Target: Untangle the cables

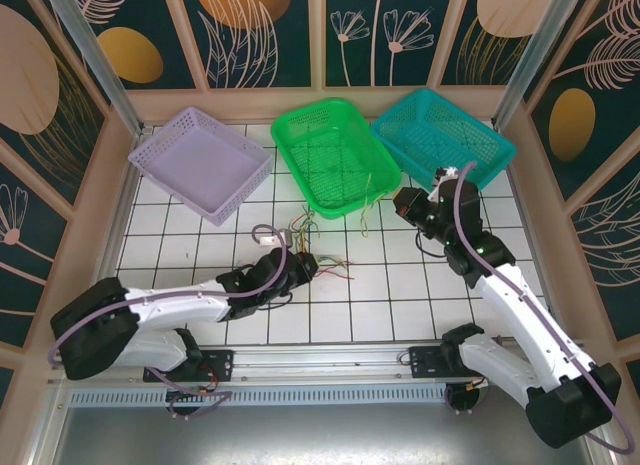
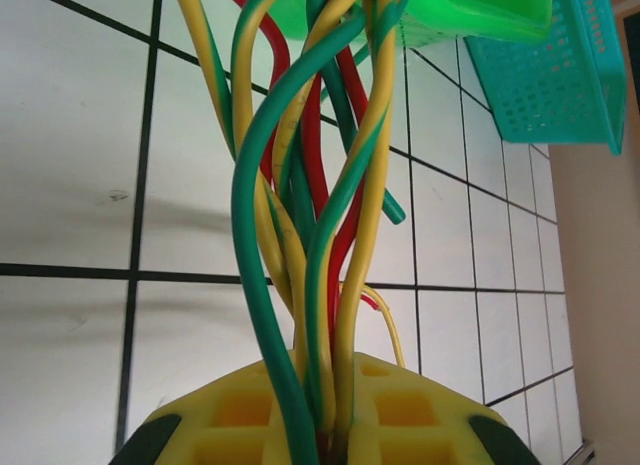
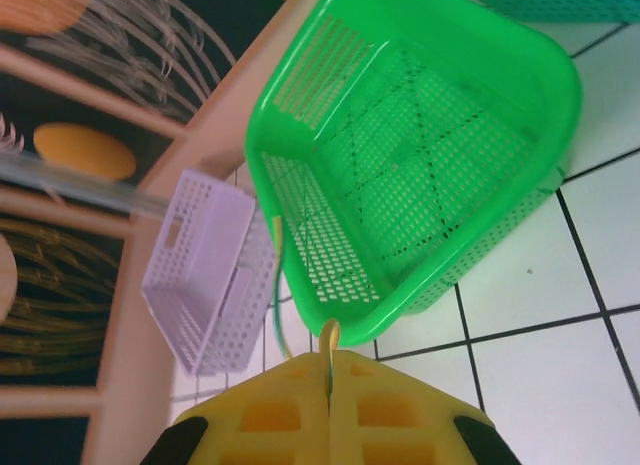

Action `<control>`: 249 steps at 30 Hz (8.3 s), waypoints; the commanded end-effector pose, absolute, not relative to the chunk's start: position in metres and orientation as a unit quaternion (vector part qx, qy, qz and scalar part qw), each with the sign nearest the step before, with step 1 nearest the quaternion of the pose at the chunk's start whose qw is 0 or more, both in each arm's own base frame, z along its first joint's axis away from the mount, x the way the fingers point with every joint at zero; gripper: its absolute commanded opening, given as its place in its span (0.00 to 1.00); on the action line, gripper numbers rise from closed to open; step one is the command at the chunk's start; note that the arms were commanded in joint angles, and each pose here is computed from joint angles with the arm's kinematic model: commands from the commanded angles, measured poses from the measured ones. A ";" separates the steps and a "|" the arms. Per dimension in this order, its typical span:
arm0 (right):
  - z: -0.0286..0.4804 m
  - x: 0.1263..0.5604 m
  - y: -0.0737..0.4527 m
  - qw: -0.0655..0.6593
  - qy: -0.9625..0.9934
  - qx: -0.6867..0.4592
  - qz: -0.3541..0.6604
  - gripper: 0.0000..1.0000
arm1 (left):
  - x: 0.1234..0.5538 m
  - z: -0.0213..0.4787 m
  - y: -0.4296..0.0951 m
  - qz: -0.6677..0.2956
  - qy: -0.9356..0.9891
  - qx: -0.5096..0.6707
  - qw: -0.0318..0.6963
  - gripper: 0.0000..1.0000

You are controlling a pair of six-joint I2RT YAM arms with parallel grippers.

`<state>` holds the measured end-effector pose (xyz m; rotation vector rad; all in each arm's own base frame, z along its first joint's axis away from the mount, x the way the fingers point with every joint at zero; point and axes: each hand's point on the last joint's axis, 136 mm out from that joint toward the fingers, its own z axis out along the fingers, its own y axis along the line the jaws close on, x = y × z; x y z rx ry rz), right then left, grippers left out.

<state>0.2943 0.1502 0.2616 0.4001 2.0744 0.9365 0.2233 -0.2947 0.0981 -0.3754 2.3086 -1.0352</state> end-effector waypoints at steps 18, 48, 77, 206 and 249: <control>0.259 0.287 0.173 0.389 0.856 0.002 0.339 0.00 | 0.253 0.134 -0.313 -0.427 0.821 -0.213 0.314 0.74; 0.319 0.238 0.221 0.439 0.806 -0.125 0.377 0.00 | 0.320 0.189 -0.284 -0.364 0.832 -0.213 0.359 0.00; 0.346 0.167 0.214 0.452 0.716 -0.174 0.503 0.00 | 0.346 0.213 -0.095 -0.360 0.720 -0.421 0.418 0.00; 0.283 0.234 0.256 0.308 0.787 0.038 0.533 0.58 | 0.496 0.166 -0.019 -0.243 0.834 -0.359 0.342 0.42; 0.072 0.231 0.210 0.135 0.874 0.277 0.375 0.49 | 0.273 0.077 -0.273 -0.257 0.906 -0.182 0.282 0.67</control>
